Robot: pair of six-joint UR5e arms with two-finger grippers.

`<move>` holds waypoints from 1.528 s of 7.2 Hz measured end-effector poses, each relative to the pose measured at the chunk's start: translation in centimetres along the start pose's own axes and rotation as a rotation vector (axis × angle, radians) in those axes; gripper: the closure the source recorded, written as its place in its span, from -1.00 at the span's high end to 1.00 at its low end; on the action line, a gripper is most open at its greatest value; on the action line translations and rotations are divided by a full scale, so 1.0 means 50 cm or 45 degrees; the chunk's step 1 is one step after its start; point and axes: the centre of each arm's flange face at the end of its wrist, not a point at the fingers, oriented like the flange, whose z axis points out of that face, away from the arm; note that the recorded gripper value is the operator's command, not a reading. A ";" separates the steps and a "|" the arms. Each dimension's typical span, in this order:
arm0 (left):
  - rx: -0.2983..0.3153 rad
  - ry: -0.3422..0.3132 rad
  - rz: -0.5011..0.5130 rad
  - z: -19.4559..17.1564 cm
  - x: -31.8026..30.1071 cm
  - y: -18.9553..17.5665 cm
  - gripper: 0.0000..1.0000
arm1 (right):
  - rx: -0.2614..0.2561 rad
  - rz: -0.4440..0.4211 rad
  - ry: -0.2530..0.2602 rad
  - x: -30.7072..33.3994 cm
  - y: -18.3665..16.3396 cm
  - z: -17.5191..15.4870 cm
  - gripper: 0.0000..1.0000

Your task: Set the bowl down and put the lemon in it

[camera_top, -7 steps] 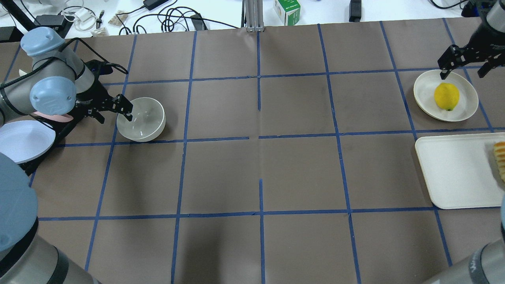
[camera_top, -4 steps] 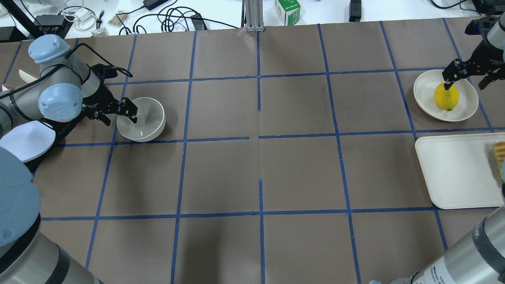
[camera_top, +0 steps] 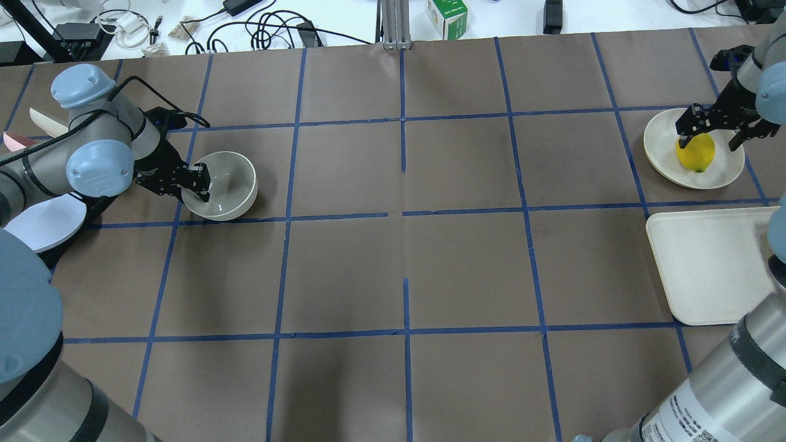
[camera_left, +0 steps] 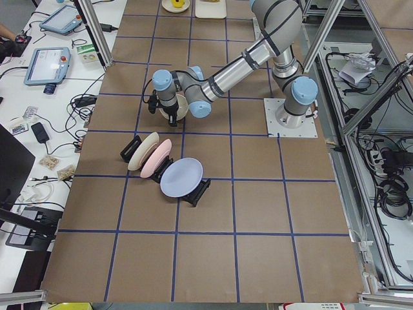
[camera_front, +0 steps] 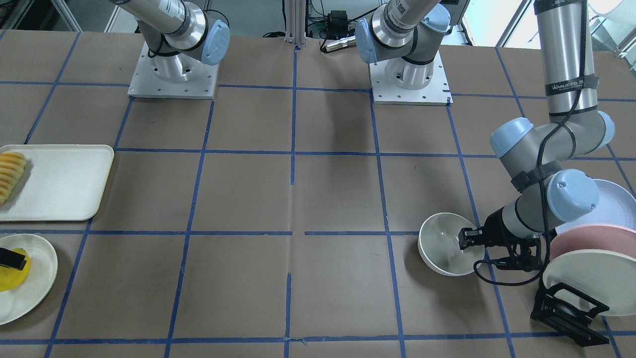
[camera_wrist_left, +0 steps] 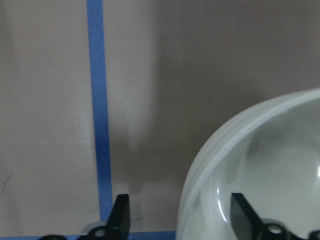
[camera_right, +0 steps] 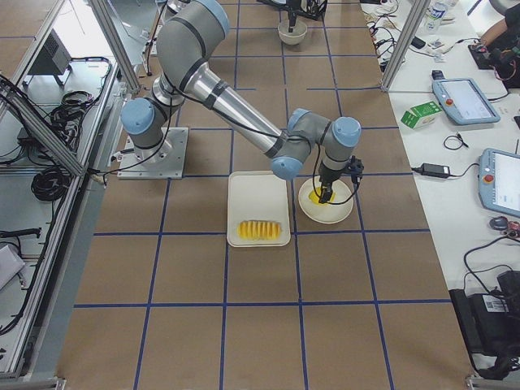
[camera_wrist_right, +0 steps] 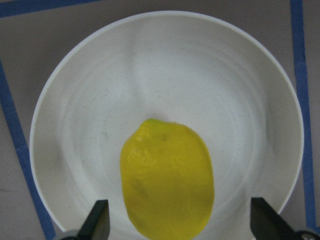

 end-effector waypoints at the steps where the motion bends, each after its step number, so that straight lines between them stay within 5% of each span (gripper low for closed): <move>1: 0.003 -0.001 0.001 -0.006 -0.002 0.003 -1.00 | -0.014 0.008 -0.004 0.000 -0.003 0.017 0.77; 2: 0.008 -0.002 0.002 -0.016 -0.002 0.005 -1.00 | -0.030 0.007 -0.008 -0.001 -0.005 0.034 0.03; 4: 0.011 0.002 -0.001 -0.047 0.007 0.009 -1.00 | -0.048 -0.002 -0.005 0.000 -0.005 0.043 -0.95; 7: 0.012 0.110 0.035 -0.158 0.183 0.043 -1.00 | -0.059 -0.013 0.002 0.006 -0.008 -0.027 -1.00; 11: 0.038 0.236 0.010 -0.083 0.558 0.080 -1.00 | -0.130 -0.081 -0.030 -0.087 0.024 -0.256 -1.00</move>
